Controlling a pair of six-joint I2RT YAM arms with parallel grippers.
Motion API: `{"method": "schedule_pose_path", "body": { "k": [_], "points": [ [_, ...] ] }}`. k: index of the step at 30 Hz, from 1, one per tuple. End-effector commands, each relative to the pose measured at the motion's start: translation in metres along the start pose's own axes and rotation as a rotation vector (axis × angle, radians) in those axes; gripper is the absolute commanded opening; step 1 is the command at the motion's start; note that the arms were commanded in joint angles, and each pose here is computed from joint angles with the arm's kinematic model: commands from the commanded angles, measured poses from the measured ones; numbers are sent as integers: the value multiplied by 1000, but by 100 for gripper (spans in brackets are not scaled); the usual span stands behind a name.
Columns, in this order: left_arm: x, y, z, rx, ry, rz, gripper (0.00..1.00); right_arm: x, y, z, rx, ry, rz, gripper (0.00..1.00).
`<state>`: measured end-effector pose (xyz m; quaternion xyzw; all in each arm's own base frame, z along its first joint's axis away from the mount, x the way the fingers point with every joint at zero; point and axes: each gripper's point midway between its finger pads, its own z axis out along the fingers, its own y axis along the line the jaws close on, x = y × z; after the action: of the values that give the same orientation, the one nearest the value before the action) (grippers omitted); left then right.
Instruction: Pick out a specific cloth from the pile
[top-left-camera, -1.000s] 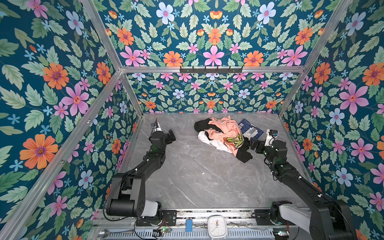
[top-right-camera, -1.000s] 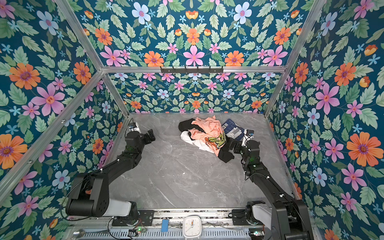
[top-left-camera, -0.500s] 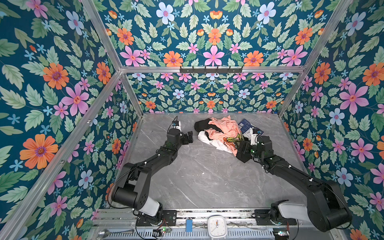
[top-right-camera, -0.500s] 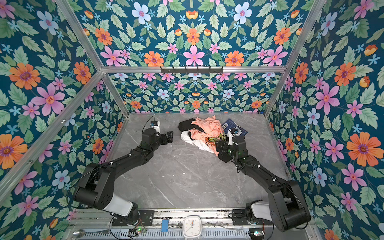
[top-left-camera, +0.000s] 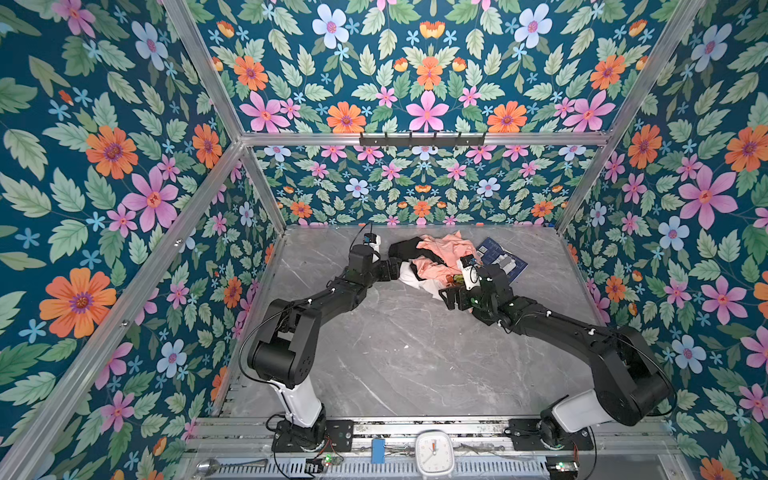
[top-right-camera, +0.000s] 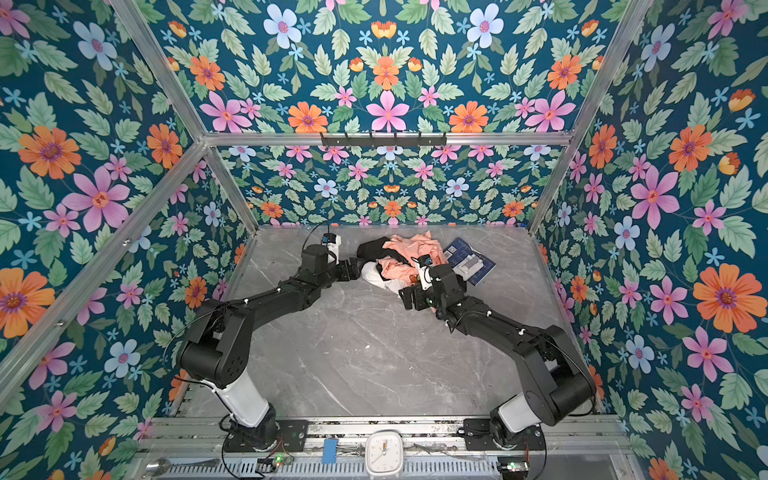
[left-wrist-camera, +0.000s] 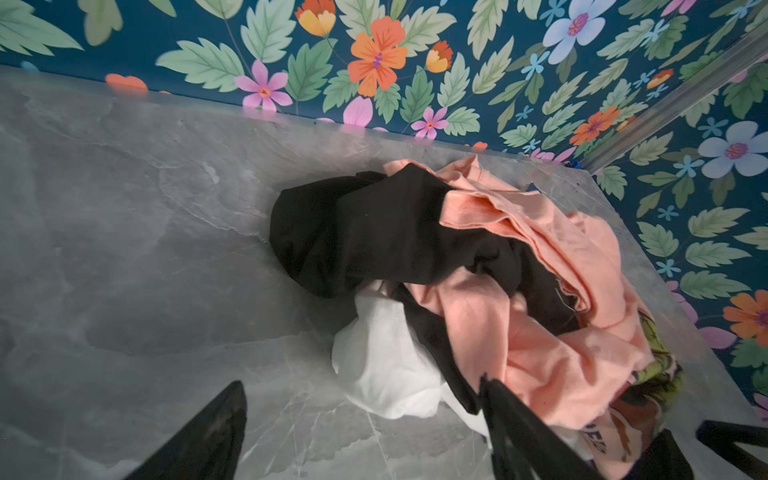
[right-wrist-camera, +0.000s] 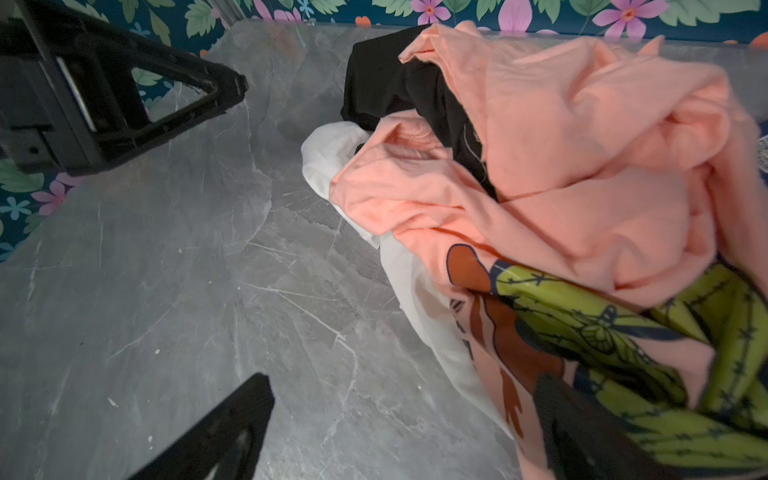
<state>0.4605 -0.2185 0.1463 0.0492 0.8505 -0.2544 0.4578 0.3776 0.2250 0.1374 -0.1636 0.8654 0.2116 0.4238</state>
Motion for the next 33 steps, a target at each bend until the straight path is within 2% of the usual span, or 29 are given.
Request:
{"method": "schedule_pose_path", "body": {
  "k": [1, 5, 9, 11, 15, 25, 29, 33],
  "points": [
    [6, -6, 5, 35, 48, -19, 88, 0, 4, 5, -20, 26, -23, 99],
    [13, -9, 11, 57, 88, -37, 85, -3, 10, 8, -35, 45, -62, 99],
    [23, -11, 18, 77, 127, -45, 78, -8, 35, 7, -115, 4, -270, 99],
    [27, -10, 21, 78, 141, -45, 76, -15, 43, 5, -143, -32, -331, 99],
    [33, -13, 30, 107, 176, -48, 63, -30, 50, 2, -167, -64, -356, 99],
    [35, -7, 54, 93, 195, -46, 57, -26, 54, 4, -197, -42, -342, 99],
    [35, -8, 59, 104, 201, -54, 46, -25, 52, 3, -186, -36, -344, 99],
    [34, -12, 60, 125, 204, -56, 24, -23, 51, 3, -179, -31, -343, 99]
  ]
}}
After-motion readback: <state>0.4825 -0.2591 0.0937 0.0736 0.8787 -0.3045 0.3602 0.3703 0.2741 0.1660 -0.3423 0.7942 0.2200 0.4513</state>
